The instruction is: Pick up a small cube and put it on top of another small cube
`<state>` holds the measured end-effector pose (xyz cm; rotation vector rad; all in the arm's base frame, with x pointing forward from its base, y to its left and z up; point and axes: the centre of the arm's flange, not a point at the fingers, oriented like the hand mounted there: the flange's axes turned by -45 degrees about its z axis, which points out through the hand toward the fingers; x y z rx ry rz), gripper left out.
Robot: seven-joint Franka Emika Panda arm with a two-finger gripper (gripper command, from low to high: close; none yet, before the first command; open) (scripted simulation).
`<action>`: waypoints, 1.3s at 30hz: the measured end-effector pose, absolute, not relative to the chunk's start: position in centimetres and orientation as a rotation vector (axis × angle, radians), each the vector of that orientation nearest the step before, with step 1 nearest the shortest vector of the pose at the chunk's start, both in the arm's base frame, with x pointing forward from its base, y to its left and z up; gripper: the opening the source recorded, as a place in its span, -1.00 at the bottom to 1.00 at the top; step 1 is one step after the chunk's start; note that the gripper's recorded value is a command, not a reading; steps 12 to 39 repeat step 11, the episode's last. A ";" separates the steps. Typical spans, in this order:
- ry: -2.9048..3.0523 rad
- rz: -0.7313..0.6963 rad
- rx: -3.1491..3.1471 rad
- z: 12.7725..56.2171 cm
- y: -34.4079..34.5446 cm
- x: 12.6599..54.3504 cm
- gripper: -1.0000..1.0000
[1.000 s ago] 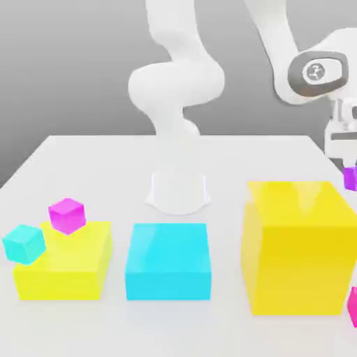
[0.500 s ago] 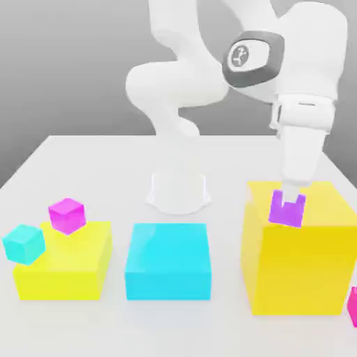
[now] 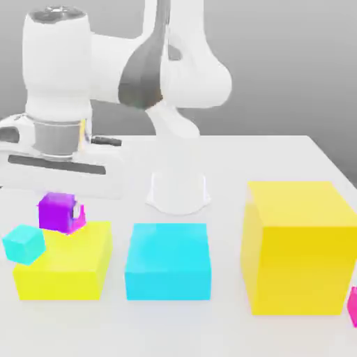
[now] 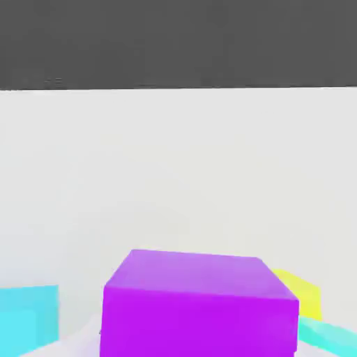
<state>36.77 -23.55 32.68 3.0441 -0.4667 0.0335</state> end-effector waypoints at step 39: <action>-0.945 0.003 2.999 26.4 -30.0 32.5 1.00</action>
